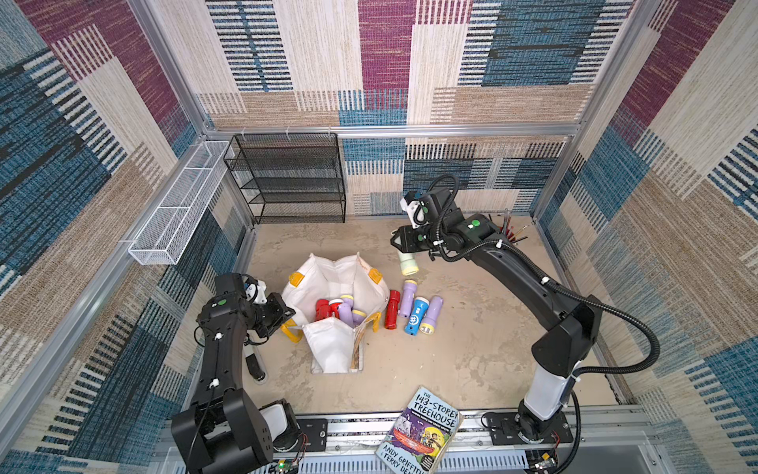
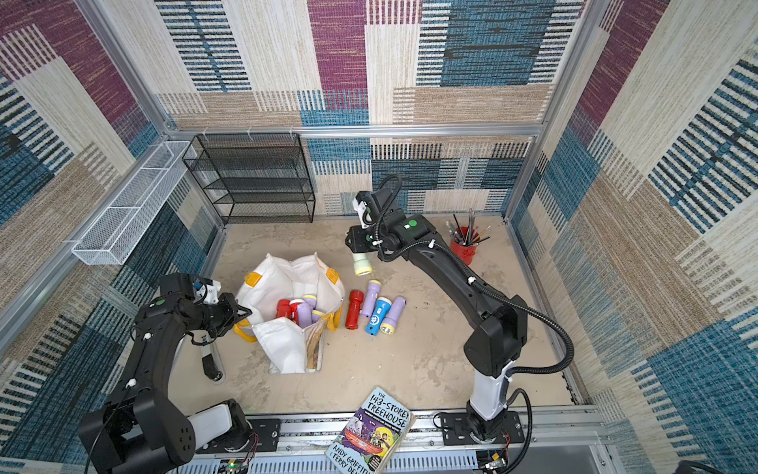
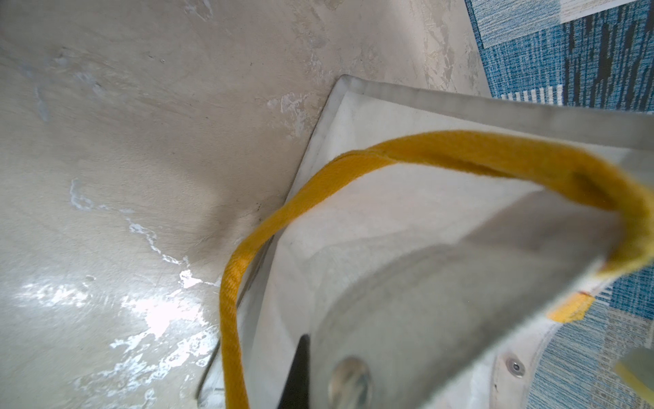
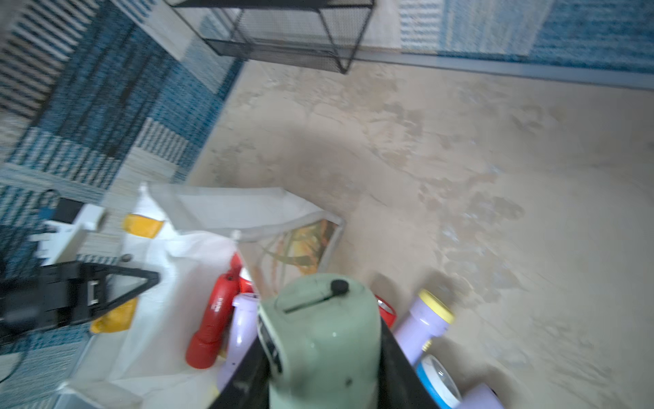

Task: Put the flashlights into the tote bags
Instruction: Pick up the flashlight from the center of the board, then place the flashlight in the canvas bag.

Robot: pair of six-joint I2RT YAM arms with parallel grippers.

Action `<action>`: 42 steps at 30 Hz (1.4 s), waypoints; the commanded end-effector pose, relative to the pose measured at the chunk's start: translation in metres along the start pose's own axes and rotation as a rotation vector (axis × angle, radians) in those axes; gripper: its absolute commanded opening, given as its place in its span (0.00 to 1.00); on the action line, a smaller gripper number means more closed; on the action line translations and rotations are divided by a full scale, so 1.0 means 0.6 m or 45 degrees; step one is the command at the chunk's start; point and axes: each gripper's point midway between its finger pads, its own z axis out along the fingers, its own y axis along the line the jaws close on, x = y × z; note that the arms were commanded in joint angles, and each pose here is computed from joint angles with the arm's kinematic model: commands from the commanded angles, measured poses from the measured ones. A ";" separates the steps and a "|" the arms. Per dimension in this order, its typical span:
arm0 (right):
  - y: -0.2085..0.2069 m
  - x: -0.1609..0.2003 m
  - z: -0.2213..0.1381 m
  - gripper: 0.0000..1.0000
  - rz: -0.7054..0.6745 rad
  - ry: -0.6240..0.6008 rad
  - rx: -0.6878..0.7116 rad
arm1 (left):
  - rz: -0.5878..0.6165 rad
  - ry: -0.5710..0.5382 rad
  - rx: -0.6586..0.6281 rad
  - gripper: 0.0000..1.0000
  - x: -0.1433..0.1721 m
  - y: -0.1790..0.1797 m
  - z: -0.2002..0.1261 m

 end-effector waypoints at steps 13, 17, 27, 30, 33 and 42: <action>0.242 0.030 0.110 0.31 -0.221 0.065 -0.453 | 0.017 0.000 0.013 0.00 0.003 -0.004 -0.003; 0.259 0.072 0.148 0.31 -0.256 0.131 -0.457 | 0.020 -0.002 0.016 0.00 0.002 -0.005 -0.004; 0.266 0.180 0.220 0.30 -0.241 0.327 -0.430 | 0.018 0.000 0.020 0.00 0.003 -0.006 -0.003; 0.256 0.203 0.239 0.30 -0.215 0.365 -0.411 | 0.018 0.000 0.020 0.00 0.002 -0.006 -0.004; 0.238 0.225 0.261 0.29 -0.172 0.404 -0.364 | 0.018 0.000 0.019 0.00 0.003 -0.005 -0.003; 0.164 0.255 0.304 0.29 -0.025 0.459 -0.055 | 0.021 -0.002 0.023 0.00 0.002 -0.007 -0.003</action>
